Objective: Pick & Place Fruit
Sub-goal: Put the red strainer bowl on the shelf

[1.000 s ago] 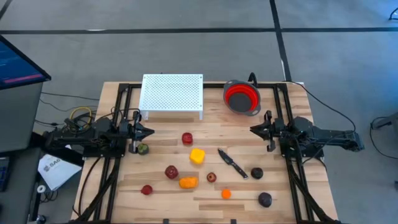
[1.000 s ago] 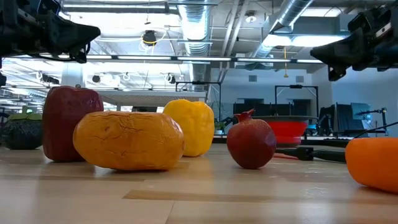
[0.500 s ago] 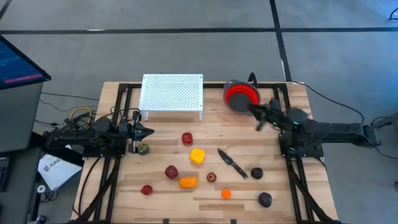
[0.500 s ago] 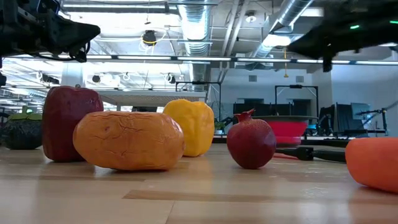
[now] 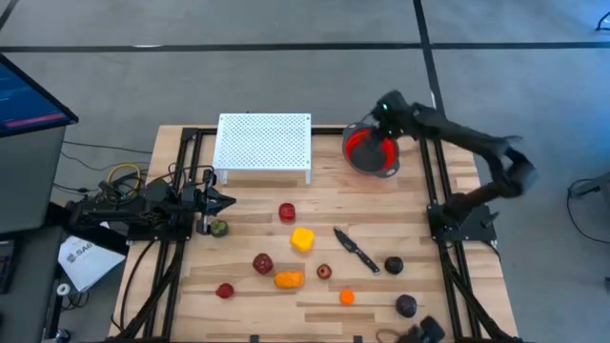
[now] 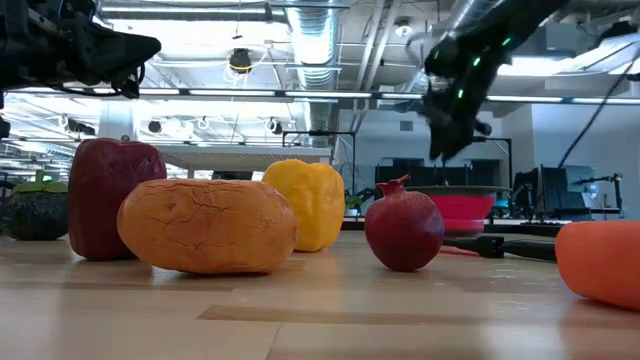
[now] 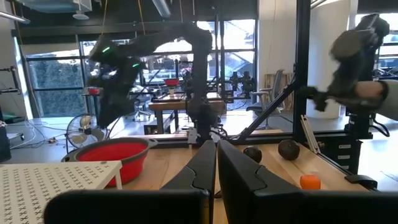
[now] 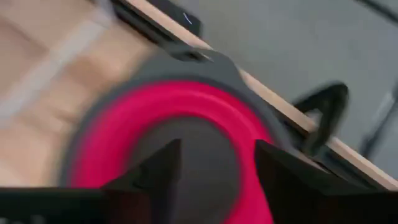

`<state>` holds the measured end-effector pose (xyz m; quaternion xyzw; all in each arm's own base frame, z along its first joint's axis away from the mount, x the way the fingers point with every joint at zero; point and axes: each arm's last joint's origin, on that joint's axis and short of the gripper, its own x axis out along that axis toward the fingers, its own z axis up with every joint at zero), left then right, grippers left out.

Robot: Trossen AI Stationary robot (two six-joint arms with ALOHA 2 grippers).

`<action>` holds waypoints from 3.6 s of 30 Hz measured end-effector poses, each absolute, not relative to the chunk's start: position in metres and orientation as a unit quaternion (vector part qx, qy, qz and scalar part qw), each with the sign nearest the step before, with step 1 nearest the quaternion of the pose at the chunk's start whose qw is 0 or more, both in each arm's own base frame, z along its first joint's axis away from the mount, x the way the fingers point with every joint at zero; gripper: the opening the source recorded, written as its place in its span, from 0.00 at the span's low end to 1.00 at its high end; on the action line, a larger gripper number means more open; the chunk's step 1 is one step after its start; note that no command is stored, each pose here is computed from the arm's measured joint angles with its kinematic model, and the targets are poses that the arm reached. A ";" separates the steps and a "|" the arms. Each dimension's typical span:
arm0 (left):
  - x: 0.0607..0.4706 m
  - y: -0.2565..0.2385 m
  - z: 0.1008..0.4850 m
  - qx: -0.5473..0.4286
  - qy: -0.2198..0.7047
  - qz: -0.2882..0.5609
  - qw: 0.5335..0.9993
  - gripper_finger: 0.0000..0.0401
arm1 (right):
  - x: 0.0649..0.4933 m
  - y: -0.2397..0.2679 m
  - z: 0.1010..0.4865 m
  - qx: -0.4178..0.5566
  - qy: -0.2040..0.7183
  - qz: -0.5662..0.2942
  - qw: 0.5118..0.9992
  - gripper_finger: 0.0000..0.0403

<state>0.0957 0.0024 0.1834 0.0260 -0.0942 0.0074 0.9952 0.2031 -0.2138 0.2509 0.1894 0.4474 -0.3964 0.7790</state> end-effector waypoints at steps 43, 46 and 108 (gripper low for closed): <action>0.096 0.002 0.184 0.025 -0.096 0.008 0.995 0.03 | 0.167 -0.240 0.273 0.311 0.394 -0.323 0.802 0.03; 0.096 0.002 0.184 0.025 -0.096 0.008 0.995 0.03 | 0.170 -0.233 0.288 0.315 0.346 -0.288 0.835 0.03; 0.092 0.002 0.196 -0.028 -0.163 0.001 0.986 0.03 | 0.373 -0.248 0.299 0.319 0.210 -0.164 0.909 0.61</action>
